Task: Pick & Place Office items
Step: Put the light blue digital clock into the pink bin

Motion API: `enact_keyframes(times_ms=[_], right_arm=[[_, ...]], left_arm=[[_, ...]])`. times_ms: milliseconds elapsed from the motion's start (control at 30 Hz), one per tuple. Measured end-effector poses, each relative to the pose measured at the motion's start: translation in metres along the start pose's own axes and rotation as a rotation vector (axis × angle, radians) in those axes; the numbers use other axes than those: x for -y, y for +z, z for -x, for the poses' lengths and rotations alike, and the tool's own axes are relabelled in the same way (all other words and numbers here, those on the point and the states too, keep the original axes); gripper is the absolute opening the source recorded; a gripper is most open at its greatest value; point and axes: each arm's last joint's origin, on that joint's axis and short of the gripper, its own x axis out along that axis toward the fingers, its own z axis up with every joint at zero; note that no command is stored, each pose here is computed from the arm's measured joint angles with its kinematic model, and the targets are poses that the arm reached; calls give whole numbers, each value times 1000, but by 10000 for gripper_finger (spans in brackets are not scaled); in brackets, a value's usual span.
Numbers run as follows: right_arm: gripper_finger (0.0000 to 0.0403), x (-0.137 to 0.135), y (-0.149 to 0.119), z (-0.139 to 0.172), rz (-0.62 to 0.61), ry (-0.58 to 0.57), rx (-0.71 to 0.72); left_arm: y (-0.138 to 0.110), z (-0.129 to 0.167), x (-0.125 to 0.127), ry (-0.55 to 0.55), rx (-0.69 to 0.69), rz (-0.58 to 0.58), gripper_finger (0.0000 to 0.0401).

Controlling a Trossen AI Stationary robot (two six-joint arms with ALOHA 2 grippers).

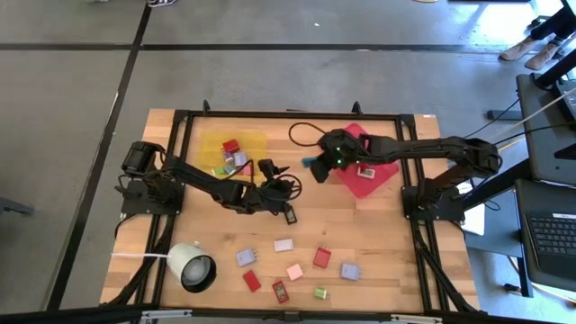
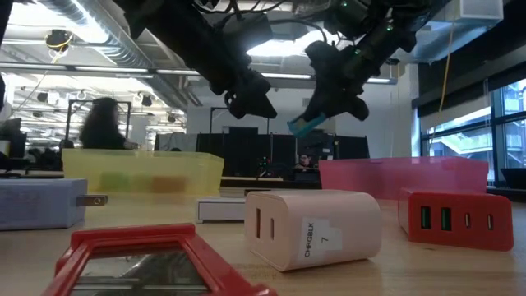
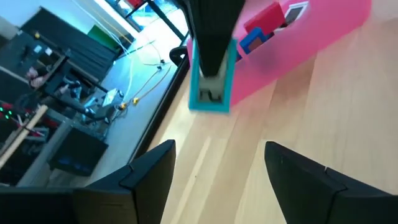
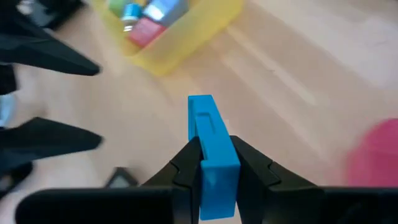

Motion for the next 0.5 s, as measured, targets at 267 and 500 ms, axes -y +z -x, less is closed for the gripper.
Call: enact_keyframes(times_ms=[267, 500], right_arm=[[66, 13, 6, 33, 23, -88, 29], [70, 28, 7, 63, 47, -193, 47]], left_arm=[[-2, 0, 3, -84, -9, -11, 246], [-2, 1, 6, -197, 7, -10, 242]])
